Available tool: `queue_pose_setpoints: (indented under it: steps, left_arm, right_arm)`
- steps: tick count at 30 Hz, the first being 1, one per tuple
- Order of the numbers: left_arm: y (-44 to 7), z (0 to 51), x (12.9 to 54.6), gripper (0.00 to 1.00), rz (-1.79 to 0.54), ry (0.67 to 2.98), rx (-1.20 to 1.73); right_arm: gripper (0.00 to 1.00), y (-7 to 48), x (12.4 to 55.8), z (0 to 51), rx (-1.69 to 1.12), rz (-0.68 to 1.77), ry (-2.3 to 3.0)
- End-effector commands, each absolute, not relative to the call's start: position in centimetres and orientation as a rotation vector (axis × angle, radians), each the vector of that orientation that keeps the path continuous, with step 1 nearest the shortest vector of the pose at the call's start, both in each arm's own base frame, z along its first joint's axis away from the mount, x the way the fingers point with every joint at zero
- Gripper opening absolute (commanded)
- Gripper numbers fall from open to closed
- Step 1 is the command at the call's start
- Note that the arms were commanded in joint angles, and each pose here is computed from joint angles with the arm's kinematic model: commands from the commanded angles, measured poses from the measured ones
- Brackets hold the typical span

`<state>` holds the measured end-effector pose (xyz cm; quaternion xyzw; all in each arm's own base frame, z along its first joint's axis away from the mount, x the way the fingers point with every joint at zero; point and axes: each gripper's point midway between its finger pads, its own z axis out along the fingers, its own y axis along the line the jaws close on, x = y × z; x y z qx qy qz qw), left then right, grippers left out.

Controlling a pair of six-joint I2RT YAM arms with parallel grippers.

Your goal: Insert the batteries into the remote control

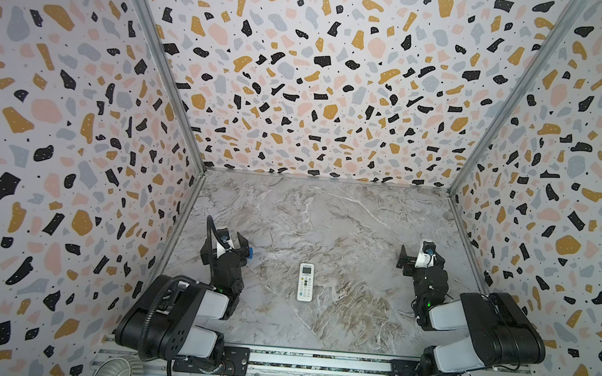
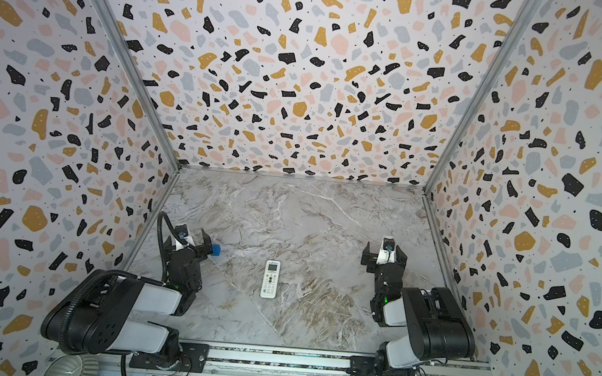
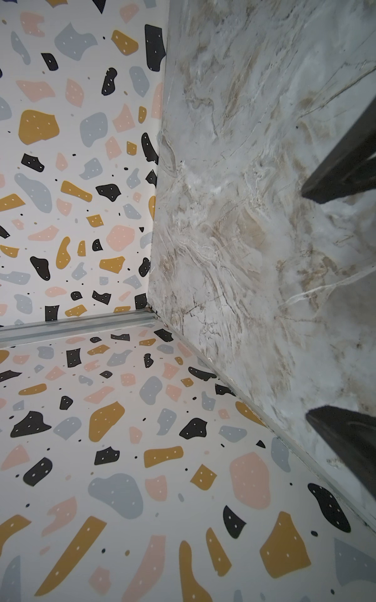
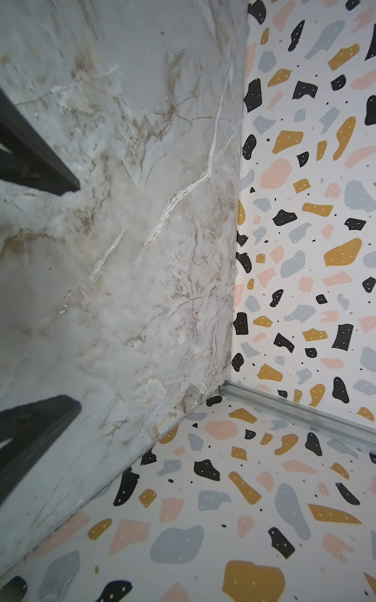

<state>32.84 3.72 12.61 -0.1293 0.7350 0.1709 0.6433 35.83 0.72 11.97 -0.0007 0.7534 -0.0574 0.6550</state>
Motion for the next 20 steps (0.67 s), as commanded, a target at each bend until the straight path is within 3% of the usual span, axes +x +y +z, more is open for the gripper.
queue_pose_setpoints:
  steps: [1,20]
  left_arm:
    - [3.80,13.81,33.22,0.99,0.370,1.631,-0.317]
    - [3.87,13.81,33.20,1.00,0.371,1.631,-0.319]
  right_arm:
    - [0.99,0.48,36.28,12.47,0.018,-0.123,1.702]
    - [0.99,0.30,36.41,12.43,0.031,-0.128,1.707]
